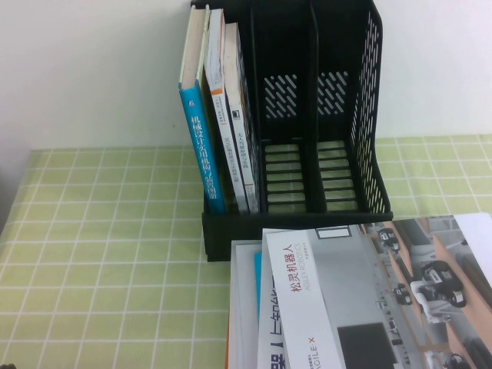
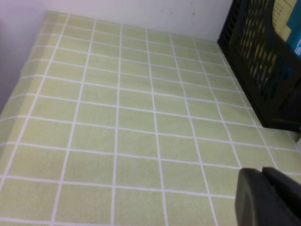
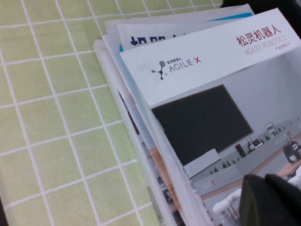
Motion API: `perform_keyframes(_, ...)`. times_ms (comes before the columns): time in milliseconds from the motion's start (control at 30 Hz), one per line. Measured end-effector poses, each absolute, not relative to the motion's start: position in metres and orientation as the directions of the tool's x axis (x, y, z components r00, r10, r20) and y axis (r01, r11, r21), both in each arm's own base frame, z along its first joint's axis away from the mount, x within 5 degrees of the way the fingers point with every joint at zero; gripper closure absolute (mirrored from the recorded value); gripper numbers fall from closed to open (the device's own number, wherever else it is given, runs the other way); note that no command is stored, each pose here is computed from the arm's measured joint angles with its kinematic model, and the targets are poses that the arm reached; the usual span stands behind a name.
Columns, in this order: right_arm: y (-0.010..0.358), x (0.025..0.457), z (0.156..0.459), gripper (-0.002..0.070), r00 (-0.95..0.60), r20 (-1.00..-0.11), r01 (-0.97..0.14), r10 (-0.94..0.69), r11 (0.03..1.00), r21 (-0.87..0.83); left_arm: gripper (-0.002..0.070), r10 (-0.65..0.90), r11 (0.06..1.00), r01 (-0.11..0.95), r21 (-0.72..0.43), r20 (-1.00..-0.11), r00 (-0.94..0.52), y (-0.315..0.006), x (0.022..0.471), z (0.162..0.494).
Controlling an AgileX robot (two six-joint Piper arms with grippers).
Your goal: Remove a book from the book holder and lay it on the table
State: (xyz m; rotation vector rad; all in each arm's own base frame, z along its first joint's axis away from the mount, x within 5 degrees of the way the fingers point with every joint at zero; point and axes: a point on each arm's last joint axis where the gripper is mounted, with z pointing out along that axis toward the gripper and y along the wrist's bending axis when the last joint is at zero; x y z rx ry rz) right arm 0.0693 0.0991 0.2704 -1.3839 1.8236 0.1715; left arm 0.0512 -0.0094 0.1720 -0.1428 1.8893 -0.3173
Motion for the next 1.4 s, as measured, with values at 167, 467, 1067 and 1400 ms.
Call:
perform_keyframes(167,0.099,0.069,0.270,0.0678,-0.059,-0.670,-0.852,-0.740,0.386,-0.353,0.0678,-0.253,0.956,0.057,-0.288,-0.907,-0.336,-0.009,0.051,0.172)
perform_keyframes(467,0.099,0.069,0.270,0.0678,-0.059,-0.670,-0.852,-0.740,0.386,-0.353,0.0678,-0.255,0.955,0.057,-0.290,-0.907,-0.336,-0.010,0.051,0.172)
perform_keyframes(1067,0.026,0.072,0.285,0.0678,-0.380,-0.890,-0.394,-0.251,0.915,-0.090,0.0678,-0.256,0.955,0.057,-0.291,-0.906,-0.336,-0.010,0.051,0.172)
perform_keyframes(1400,0.016,0.048,0.199,0.0678,-0.333,-0.942,-0.227,0.054,0.964,0.136,0.0678,-0.258,0.954,0.057,-0.293,-0.906,-0.336,-0.010,0.051,0.172)
